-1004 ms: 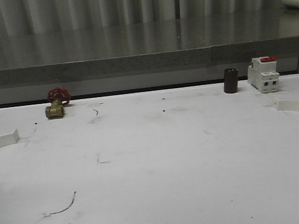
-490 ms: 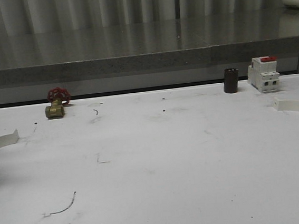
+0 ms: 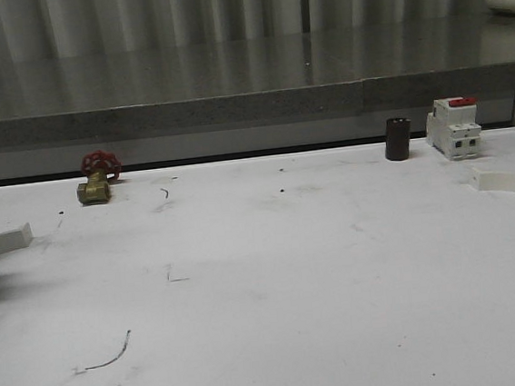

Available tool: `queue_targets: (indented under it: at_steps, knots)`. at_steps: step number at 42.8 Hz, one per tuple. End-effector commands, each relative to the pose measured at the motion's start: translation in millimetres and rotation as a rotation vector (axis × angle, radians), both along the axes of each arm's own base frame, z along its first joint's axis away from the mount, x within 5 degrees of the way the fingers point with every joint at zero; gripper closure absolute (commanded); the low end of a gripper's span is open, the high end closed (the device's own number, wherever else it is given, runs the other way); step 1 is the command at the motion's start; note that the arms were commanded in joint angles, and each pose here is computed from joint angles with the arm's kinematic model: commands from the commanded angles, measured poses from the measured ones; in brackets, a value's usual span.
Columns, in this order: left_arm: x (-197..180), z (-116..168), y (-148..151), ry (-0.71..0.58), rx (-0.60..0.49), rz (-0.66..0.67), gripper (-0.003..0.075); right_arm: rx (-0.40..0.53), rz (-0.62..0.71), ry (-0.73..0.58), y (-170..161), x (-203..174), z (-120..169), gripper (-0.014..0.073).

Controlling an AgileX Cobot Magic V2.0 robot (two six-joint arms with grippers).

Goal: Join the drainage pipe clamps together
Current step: 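Grasp the white half-ring clamp's end tab with the left gripper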

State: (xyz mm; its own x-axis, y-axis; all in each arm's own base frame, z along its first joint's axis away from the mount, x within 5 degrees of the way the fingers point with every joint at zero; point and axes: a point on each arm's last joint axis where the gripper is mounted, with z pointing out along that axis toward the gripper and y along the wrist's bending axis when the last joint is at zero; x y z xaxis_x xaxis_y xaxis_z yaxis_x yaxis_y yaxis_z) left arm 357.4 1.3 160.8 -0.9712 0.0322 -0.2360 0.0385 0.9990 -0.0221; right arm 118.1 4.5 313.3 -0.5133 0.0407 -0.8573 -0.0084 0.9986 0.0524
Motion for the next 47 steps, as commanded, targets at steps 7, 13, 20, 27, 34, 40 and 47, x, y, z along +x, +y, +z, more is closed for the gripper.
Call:
queue_targets:
  at_steps: [7,13,20,27,34,40,47]
  knots:
    - [8.4,19.1,0.7,-0.102,-0.006,0.011,0.0211,-0.009,-0.003,-0.096,-0.8,3.9,15.8,0.0117]
    - [8.4,19.1,0.7,-0.102,-0.006,0.011,0.0343,-0.009,-0.003,-0.096,-0.8,3.9,15.8,0.0117]
    - [8.4,19.1,0.7,-0.102,-0.006,0.011,0.0463,-0.009,-0.003,-0.096,-0.8,3.9,15.8,0.0117]
    - [8.4,19.1,0.7,-0.102,-0.006,0.011,0.0540,-0.009,-0.003,-0.096,-0.8,3.9,15.8,0.0117]
    - [8.8,19.2,0.7,-0.106,-0.006,0.012,0.0587,-0.009,-0.003,-0.096,-0.8,3.9,15.8,0.0117]
    - [9.6,19.5,0.7,-0.116,-0.005,0.012,0.0610,-0.009,-0.003,-0.096,-0.8,3.9,15.8,0.0117]
    - [9.6,21.6,-2.6,-0.099,-0.022,0.016,0.0627,-0.009,-0.003,-0.096,-0.8,3.9,15.8,0.0117]
